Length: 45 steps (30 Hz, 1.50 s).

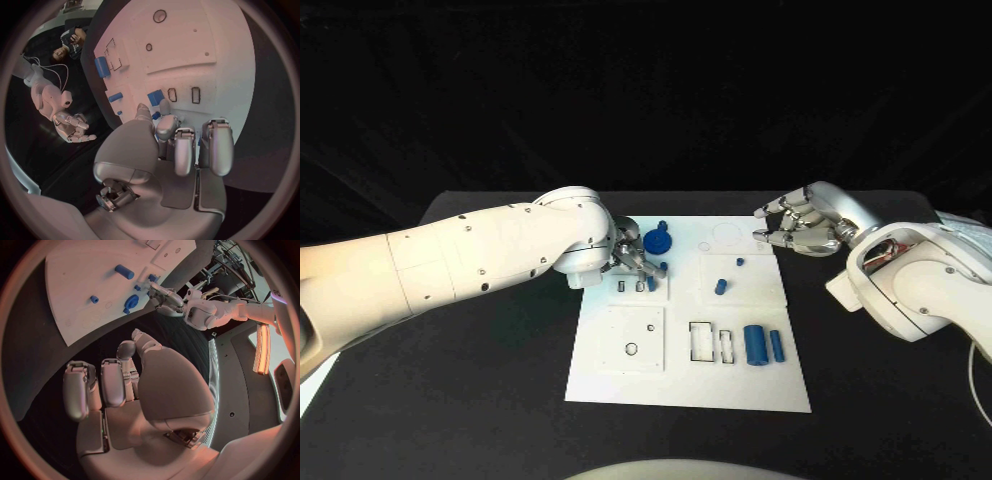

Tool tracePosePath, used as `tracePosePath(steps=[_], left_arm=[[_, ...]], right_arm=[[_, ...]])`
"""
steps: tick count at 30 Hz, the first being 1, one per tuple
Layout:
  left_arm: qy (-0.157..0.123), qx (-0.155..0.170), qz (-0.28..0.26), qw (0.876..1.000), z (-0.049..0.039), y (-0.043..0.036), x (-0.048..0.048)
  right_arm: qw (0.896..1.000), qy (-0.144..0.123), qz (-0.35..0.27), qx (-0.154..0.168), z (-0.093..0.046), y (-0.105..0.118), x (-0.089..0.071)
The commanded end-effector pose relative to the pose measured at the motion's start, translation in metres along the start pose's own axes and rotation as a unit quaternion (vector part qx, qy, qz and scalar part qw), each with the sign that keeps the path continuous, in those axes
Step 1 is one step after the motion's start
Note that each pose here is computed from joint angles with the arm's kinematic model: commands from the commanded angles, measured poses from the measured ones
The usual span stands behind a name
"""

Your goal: Assemble the parts on the task board

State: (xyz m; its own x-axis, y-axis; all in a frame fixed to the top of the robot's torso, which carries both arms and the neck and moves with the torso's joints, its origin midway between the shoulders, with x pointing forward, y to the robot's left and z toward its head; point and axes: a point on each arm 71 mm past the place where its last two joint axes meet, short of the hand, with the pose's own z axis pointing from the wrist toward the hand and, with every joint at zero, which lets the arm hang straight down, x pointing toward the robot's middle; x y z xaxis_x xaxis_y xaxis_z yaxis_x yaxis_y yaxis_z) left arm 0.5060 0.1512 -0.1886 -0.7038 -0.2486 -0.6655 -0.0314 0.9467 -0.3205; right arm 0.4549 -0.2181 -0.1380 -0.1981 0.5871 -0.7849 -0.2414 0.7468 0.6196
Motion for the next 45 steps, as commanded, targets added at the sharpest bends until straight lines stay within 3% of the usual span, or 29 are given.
tracePosePath(steps=[1, 45], left_arm=[[0.012, -0.004, 0.014, 1.000, 0.0007, -0.0008, 0.0012], [0.026, -0.002, 0.022, 0.999, 0.0037, -0.0055, 0.0055]], right_arm=[[1.000, 0.008, -0.003, -0.004, 0.0000, 0.0018, 0.0018], [1.000, 0.026, -0.002, -0.013, 0.0008, 0.0069, 0.0087]])
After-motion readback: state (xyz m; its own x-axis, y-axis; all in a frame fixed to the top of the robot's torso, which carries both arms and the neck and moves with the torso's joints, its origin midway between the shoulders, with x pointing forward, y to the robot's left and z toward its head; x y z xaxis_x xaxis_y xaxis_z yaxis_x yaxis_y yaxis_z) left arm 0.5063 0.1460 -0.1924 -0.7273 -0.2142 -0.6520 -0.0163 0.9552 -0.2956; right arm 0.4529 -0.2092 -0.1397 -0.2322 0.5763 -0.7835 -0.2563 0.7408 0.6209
